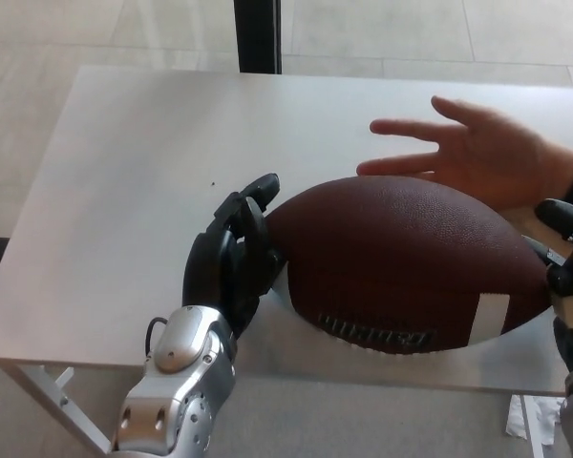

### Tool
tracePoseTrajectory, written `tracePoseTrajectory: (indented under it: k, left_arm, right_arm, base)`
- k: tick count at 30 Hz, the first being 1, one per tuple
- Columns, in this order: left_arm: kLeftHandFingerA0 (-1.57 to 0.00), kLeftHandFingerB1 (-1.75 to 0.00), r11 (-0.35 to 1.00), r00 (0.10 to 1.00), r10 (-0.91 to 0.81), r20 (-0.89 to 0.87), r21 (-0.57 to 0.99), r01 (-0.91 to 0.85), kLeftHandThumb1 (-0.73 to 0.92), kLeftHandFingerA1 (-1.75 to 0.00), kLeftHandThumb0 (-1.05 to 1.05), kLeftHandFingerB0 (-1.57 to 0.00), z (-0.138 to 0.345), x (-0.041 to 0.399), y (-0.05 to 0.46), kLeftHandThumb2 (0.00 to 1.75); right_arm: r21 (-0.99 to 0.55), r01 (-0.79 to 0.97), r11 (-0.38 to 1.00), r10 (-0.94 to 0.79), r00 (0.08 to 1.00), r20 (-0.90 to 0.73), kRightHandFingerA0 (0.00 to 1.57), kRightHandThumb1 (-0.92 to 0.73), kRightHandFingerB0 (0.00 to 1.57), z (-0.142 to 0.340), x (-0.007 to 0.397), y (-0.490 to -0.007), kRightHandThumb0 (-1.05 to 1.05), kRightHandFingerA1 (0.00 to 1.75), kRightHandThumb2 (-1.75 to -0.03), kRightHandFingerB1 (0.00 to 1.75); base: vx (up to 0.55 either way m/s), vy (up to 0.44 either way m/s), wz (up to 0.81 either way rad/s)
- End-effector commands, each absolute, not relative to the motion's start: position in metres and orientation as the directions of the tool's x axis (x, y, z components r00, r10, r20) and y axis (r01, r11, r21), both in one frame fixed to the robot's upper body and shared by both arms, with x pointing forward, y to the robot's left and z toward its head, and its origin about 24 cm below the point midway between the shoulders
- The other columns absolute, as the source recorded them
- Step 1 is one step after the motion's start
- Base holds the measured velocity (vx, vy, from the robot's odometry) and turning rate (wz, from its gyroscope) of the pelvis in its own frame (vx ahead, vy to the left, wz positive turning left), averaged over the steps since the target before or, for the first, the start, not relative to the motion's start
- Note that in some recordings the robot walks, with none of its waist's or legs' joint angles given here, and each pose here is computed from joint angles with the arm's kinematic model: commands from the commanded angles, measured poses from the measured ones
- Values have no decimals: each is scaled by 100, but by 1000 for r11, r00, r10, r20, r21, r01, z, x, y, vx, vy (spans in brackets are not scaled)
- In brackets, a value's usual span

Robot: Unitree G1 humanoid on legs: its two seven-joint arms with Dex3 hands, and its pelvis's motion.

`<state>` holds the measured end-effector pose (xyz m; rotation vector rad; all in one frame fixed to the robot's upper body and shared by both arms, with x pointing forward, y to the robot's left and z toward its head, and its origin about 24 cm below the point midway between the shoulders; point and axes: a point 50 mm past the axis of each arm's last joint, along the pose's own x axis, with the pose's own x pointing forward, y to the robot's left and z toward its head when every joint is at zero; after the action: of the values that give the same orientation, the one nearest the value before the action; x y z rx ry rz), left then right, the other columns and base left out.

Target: The robot uses both its hands to grab the left and right ends of a football kept in the middle of the desk infront of it, lifts it up and places it in the palm of a person

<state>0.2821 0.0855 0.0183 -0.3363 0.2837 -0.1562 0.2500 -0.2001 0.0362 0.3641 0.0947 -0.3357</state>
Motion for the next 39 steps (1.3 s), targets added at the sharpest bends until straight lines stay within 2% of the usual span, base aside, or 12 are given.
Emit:
tracePoseTrajectory:
  k: [1,4,17,18,20,21,22,24,29,30,33,39]
  left_arm:
    - [-39,-34,757,864,-213,-456,-636,-149,92,-56,-99,-24,-14,234,17,88]
    - [-44,-37,753,870,-202,-451,-639,-156,86,-61,-99,-21,-7,241,13,95]
    - [-15,-31,629,867,-277,-415,-760,-163,92,-55,-92,-9,4,240,-22,87]
    - [-33,-66,621,847,-302,-438,-764,-174,92,-81,-82,-27,2,239,-25,76]
    - [-35,-108,720,843,-345,-414,-692,-46,92,-103,-81,-26,0,238,-27,82]
    - [-7,-46,701,840,-383,-384,-714,-7,92,-75,-83,0,-2,236,-29,79]
    - [-2,-11,737,820,-415,-395,-674,48,92,-34,-90,0,-3,235,-33,125]
    - [0,-12,724,796,-462,-392,-685,83,92,-19,-98,0,-2,233,-37,127]
    - [0,0,814,822,-417,-388,-563,147,92,-2,-79,0,4,232,-46,89]
    - [-6,-26,812,818,-405,-409,-572,117,92,-69,-74,-2,4,233,-47,81]
    - [-20,-33,749,760,-392,-518,-660,-63,92,-77,-72,-3,2,234,-52,81]
    - [-52,-18,798,701,-509,-501,-579,166,66,-75,-72,0,-9,219,-60,102]
  right_arm:
    - [488,346,801,-229,931,-283,95,-75,66,36,247,-184,-105,94,-78,101]
    - [452,305,838,-206,944,-256,87,-55,57,42,250,-177,-105,102,-116,109]
    - [307,62,950,-2,981,-193,0,-76,14,51,249,-140,-105,156,-75,115]
    - [322,32,946,33,980,-195,21,11,18,50,248,-136,-56,82,-83,75]
    - [337,0,942,73,976,-204,18,13,15,48,247,-133,-62,83,-82,77]
    - [322,-12,947,82,976,-202,18,13,16,47,247,-131,-62,82,-81,78]
    - [337,-28,941,105,972,-210,0,-63,1,46,248,-129,-105,152,-68,118]
    - [316,-56,947,128,969,-213,8,-41,8,45,250,-126,-105,111,-102,95]
    - [185,-68,980,98,983,-156,8,-62,0,48,252,-127,-105,153,-71,117]
    - [171,-40,985,64,989,-135,64,-59,15,51,254,-127,-105,134,-68,102]
    - [84,-55,995,58,998,-35,29,-62,7,60,260,-125,-105,118,-80,82]
    - [86,-209,974,217,971,-104,97,-45,6,61,266,-107,-103,71,-96,80]
  base:
    - [0,0,0]
    - [0,0,0]
    - [0,0,0]
    - [0,0,0]
    - [0,0,0]
    - [0,0,0]
    - [0,0,0]
    - [0,0,0]
    - [0,0,0]
    - [0,0,0]
    - [0,0,0]
    - [0,0,0]
